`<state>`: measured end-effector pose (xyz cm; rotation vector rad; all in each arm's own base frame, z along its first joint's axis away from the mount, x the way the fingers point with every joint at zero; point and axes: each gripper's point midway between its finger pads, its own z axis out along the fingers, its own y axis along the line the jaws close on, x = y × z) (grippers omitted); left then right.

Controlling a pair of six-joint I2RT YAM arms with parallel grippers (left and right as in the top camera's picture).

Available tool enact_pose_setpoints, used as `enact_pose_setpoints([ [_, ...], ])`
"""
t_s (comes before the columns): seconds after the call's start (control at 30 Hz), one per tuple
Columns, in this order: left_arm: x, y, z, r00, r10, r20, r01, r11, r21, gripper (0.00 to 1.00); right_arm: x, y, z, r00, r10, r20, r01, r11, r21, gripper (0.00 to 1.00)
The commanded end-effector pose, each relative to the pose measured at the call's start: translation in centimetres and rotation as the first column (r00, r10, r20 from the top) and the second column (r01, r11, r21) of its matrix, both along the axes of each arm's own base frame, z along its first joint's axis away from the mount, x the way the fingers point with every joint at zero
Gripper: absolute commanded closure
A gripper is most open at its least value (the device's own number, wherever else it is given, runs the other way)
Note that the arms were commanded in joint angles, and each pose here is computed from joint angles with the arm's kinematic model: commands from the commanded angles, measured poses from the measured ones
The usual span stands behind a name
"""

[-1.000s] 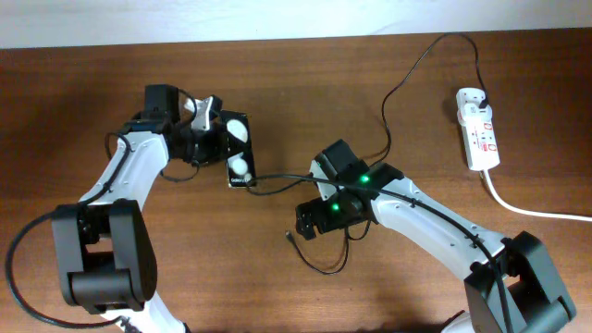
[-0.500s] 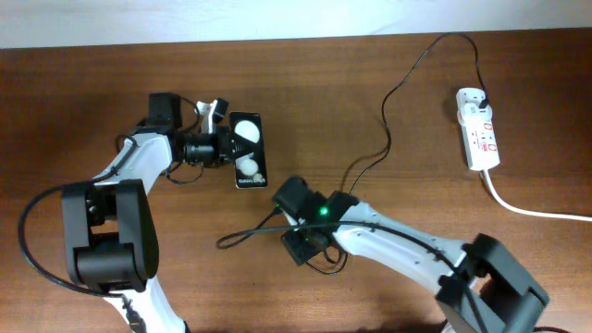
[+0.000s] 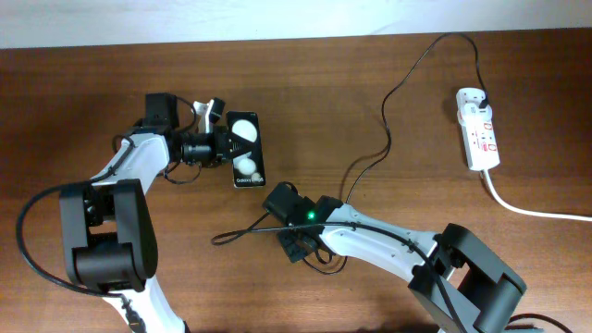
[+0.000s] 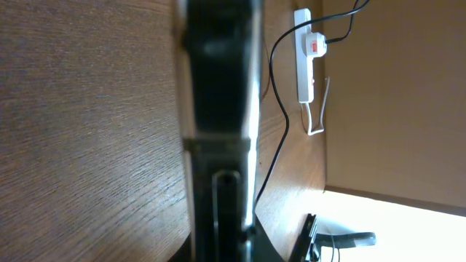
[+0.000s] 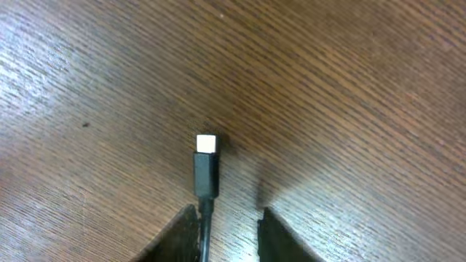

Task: Plug charger to phone and switch on socket
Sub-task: 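Lower the right gripper and grasp the black cable's USB-C end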

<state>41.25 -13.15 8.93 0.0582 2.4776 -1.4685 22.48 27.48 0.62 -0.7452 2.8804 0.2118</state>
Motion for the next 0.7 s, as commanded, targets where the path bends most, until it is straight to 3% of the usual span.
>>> enact_pose_setpoints([
  [0.0,-0.2,-0.3,0.6,1.0,-0.009,-0.004,0.009,0.999,-0.047,1.0,0.1,0.2,0.1,1.0,-0.006,0.005,0.006,1.0,-0.002,0.78],
  [0.4,-0.2,-0.3,0.6,1.0,-0.009,-0.003,0.009,0.999,-0.047,1.0,-1.4,0.6,0.2,0.996,-0.02,-0.089,0.023,0.999,0.037,0.7],
  [0.57,-0.3,-0.4,1.0,1.0,-0.017,-0.001,0.017,0.997,-0.071,1.0,-1.2,0.6,-0.7,0.994,-0.028,-0.104,0.032,0.999,0.036,0.85],
  [0.67,-0.3,-0.4,1.1,1.0,-0.018,0.0,0.018,0.997,-0.076,1.0,-1.1,0.3,-0.7,0.993,-0.048,-0.111,0.052,0.998,0.034,0.85],
])
